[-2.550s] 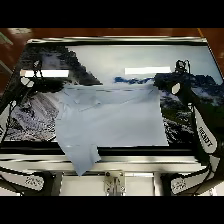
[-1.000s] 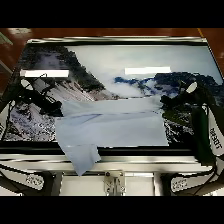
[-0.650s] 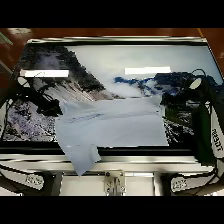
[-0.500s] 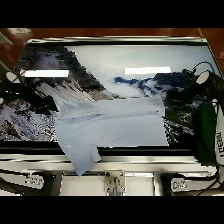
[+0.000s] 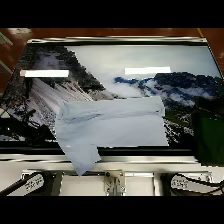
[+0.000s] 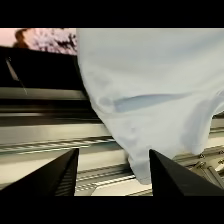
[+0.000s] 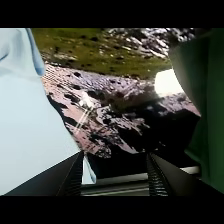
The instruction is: Fold the shirts.
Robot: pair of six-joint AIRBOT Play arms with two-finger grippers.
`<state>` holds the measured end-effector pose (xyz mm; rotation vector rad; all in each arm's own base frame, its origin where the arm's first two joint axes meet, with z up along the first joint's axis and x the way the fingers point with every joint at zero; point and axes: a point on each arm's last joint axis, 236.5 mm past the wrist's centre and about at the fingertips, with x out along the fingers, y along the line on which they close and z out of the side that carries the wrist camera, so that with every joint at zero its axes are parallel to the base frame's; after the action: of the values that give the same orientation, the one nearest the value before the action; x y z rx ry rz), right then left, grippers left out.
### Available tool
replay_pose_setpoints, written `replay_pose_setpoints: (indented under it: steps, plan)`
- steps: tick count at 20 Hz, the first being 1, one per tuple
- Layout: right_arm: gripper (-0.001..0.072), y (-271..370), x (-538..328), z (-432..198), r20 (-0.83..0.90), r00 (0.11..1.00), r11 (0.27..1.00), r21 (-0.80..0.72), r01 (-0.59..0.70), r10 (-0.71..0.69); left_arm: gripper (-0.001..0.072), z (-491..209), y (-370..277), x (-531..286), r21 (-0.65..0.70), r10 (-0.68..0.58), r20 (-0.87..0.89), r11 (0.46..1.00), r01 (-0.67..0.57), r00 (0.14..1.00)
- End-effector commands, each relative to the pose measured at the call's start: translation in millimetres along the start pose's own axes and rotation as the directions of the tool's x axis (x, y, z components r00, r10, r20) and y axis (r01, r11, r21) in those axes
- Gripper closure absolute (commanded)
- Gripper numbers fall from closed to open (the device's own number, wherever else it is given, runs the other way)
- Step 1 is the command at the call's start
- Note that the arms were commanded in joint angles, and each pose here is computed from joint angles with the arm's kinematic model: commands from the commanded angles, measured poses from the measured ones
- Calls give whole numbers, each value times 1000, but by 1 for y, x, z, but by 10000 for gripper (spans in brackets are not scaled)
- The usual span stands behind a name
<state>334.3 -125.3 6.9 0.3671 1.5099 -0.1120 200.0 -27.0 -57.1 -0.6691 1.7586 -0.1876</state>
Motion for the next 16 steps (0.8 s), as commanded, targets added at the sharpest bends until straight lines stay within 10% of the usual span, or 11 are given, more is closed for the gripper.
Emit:
replay_pose_setpoints:
  steps: [1, 14, 16]
  plan:
    - [194, -12, 8, -6, 0, 1000, 998, 50, -24, 24, 174, -37, 2, 52, -86, -96, -36, 992, 93, 995]
    - [194, -20, 41, -1, 48, 999, 997, 74, -10, 7, 256, -34, -13, 102, -179, -154, 0, 972, 151, 988]
    - [59, -18, 44, -11, 0, 1000, 997, 71, -21, 21, 383, -36, -17, 111, -169, -149, -23, 975, 143, 989]
